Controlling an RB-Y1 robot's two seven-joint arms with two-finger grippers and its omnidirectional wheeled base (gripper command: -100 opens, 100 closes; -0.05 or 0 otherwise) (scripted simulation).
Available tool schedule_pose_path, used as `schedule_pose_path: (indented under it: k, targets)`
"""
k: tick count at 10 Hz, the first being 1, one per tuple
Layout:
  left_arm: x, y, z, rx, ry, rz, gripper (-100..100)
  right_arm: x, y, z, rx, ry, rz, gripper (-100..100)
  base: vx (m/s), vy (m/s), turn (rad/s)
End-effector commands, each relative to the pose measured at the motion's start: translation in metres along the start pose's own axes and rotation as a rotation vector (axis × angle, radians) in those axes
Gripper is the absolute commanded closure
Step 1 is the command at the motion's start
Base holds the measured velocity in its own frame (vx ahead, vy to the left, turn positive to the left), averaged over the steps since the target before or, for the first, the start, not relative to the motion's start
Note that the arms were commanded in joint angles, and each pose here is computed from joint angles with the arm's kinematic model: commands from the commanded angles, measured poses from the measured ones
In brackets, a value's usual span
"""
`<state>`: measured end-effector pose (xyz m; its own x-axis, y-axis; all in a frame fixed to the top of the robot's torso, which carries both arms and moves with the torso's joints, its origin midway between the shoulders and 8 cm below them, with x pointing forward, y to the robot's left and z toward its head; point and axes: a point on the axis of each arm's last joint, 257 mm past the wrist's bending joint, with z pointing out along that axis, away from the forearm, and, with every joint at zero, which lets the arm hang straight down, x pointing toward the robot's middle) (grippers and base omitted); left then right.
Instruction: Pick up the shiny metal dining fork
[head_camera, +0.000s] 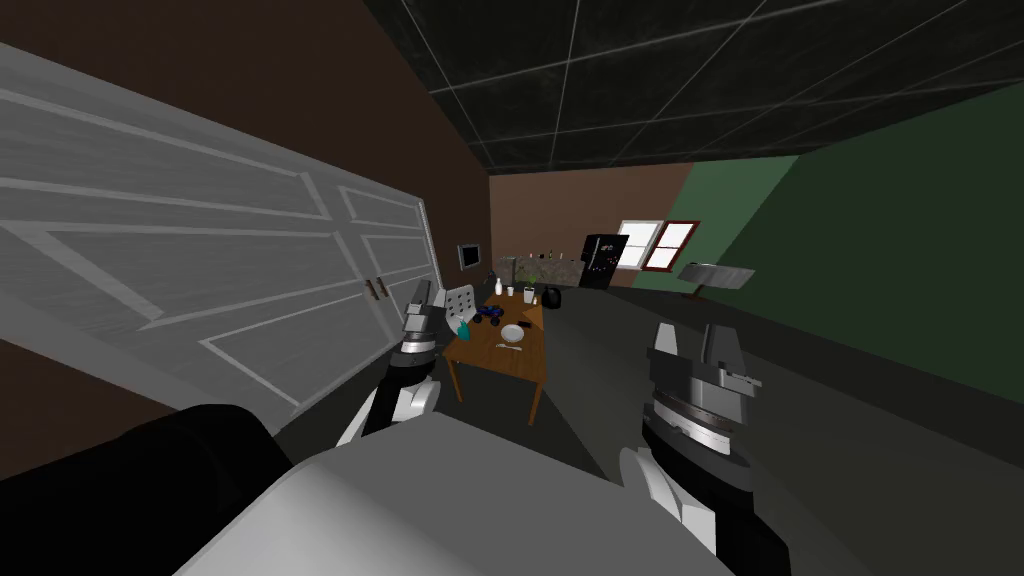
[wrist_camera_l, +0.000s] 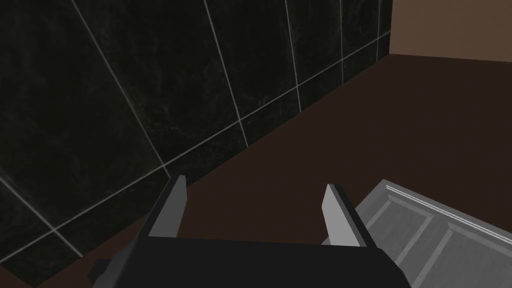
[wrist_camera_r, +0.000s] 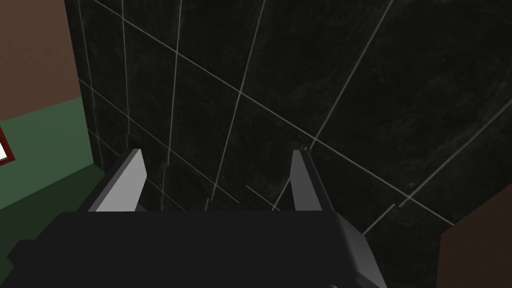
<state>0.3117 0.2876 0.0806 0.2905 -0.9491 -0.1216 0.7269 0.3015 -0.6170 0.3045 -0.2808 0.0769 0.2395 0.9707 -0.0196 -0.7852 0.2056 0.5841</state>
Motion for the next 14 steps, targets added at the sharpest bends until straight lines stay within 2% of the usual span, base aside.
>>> schedule_pose_path:
  k: [1,4,7,8,10,11,13,14]
  targets:
    - [0.005,0.006,-0.001,-0.015,0.039,0.007,-100,0.000,0.000,0.000,0.000,0.000,0.000,0,0.004,-0.001,-0.100]
    - [0.011,0.030,-0.006,-0.084,0.113,0.022,-100,0.000,0.000,0.000,0.000,0.000,0.000,0,0.012,0.004,-0.187]
    - [0.008,0.066,-0.017,-0.197,0.158,0.032,-100,0.000,0.000,0.000,0.000,0.000,0.000,0,0.016,0.008,-0.298]
    - [0.008,0.068,-0.017,-0.205,0.158,0.033,-100,0.000,0.000,0.000,0.000,0.000,0.000,0,0.012,0.013,-0.104]
    - [0.001,0.097,-0.028,-0.301,0.169,0.039,-100,0.000,0.000,0.000,0.000,0.000,0.000,0,0.015,0.002,-0.282]
    - [0.001,0.099,-0.028,-0.306,0.169,0.039,-100,0.000,0.000,0.000,0.000,0.000,0.000,0,0.013,0.011,-0.184]
    - [-0.009,0.128,-0.042,-0.407,0.167,0.042,-100,0.000,0.000,0.000,0.000,0.000,0.000,0,0.016,0.008,-0.346]
    - [-0.010,0.131,-0.043,-0.419,0.167,0.043,-100,0.000,0.000,0.000,0.000,0.000,0.000,0,0.013,0.012,-0.185]
